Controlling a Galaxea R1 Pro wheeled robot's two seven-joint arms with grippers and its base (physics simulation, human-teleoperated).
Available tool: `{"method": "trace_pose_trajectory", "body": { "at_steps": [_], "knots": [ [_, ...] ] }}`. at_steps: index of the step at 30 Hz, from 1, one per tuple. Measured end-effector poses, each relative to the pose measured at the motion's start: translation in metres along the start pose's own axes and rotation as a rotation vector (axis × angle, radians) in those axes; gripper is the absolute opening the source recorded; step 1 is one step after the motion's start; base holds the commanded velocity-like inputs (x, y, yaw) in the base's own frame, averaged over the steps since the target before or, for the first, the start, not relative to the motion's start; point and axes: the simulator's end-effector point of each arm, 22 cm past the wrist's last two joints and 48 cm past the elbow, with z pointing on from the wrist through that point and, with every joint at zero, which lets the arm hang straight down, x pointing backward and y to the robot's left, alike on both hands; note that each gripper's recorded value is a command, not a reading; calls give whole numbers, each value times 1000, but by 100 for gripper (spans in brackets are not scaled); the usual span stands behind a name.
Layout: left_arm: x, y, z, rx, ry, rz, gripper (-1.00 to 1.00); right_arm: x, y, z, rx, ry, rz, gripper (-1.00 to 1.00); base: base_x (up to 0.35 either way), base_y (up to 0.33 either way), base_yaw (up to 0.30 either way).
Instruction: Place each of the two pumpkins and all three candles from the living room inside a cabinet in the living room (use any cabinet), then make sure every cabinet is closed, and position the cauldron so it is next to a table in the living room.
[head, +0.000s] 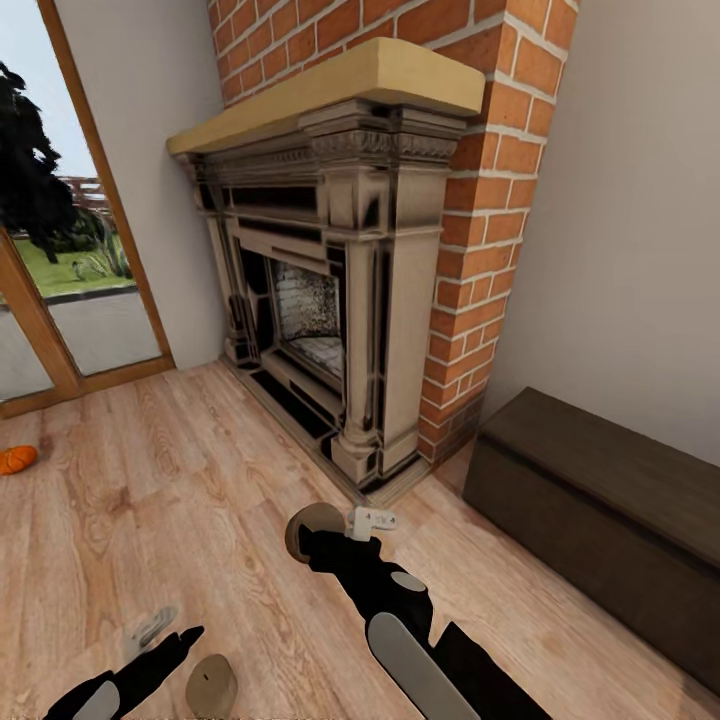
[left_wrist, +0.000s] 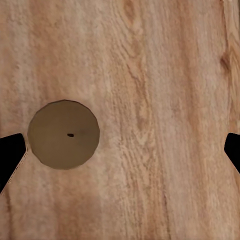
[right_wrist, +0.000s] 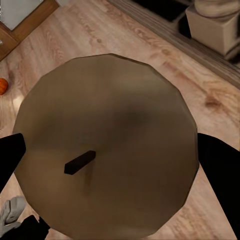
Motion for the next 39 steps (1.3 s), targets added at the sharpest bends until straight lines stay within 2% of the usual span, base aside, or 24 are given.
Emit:
{"method": "trace_pose_trajectory", "body": {
  "at_steps": [9, 19, 26, 32, 34, 39],
  "knots": [
    [8, 10, 12, 0, -15, 9, 100, 16, -5, 5, -3, -5, 0, -100, 0, 0, 221],
    [21, 22, 27, -1, -16, 15, 100, 35, -15, 12, -3, -6, 0, -100, 0, 0, 27],
    [40, 51, 39, -149, -24, 18, 100, 50, -21, 17, -4, -6, 0, -100, 0, 0, 0],
    [52, 56, 48, -176, -27, 20, 100, 59, -26, 22, -1, 8, 6, -100, 0, 0, 0],
    [59, 54, 50, -177, -14, 33, 100, 62, -28, 25, 0, 15, 9, -100, 0, 0, 0],
    [81, 48, 58, -169, 33, 97, 100, 69, -33, 31, 5, 33, 18, -100, 0, 0, 0]
  ]
}}
